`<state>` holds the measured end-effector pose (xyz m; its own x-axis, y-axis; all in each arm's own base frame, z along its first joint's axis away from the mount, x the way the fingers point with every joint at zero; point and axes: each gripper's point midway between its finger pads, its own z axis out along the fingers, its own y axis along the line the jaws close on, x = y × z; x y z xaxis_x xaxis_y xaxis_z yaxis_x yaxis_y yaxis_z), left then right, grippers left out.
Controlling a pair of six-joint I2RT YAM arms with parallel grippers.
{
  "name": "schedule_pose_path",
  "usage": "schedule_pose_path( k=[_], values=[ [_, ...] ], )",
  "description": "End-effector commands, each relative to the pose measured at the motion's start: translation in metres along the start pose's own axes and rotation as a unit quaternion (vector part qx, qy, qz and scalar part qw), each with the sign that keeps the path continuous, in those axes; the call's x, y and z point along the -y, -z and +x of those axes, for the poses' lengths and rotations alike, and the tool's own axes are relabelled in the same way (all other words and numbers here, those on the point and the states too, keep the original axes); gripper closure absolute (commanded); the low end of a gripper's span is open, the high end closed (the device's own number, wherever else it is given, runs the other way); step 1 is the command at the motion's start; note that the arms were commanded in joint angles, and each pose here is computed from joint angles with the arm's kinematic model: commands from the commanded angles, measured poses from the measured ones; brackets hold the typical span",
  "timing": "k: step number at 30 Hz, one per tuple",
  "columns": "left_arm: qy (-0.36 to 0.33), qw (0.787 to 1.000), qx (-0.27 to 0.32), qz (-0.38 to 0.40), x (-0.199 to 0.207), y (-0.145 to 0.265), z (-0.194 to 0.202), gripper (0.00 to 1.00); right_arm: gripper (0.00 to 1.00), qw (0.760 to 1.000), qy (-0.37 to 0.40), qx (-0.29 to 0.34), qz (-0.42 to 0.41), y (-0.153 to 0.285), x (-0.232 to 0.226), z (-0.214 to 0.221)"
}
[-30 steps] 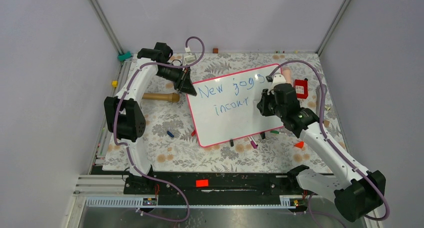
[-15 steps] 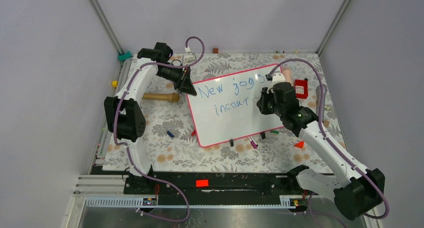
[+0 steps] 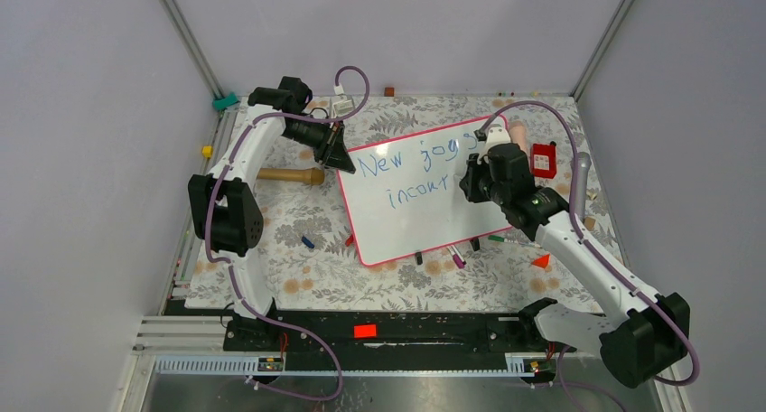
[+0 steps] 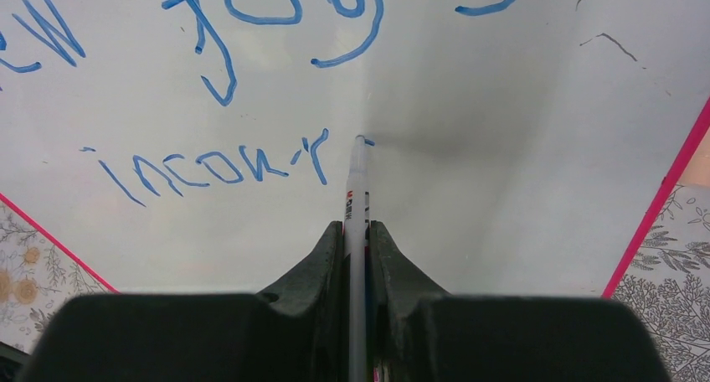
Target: Write a sentence on the whiteboard
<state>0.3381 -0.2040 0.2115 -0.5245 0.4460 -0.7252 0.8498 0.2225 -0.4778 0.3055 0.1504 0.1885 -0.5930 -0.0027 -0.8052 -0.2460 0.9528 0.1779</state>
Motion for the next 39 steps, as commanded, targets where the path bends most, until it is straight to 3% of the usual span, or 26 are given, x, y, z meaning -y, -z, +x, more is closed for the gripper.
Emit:
schedule_pose_path(
  k=[1, 15, 23, 39],
  values=[
    [-0.111, 0.992, -0.03, -0.059, -0.035, -0.001, -0.003, 1.0, 1.0, 1.0, 0.008, 0.016, -0.011, -0.002, -0.008, -0.009],
    [-0.111, 0.991, -0.031, -0.06, -0.035, -0.001, -0.003, 1.0, 1.0, 0.999, 0.025, -0.035, 0.007, 0.003, 0.005, 0.029],
    [-0.11, 0.992, -0.032, -0.06, -0.035, -0.001, -0.003, 1.0, 1.0, 0.998, 0.022, -0.009, 0.052, 0.005, 0.018, 0.011],
    [-0.111, 0.991, -0.033, -0.062, -0.035, -0.001, -0.003, 1.0, 1.0, 0.999, 0.019, 0.017, 0.037, -0.003, 0.005, -0.022]
  ],
)
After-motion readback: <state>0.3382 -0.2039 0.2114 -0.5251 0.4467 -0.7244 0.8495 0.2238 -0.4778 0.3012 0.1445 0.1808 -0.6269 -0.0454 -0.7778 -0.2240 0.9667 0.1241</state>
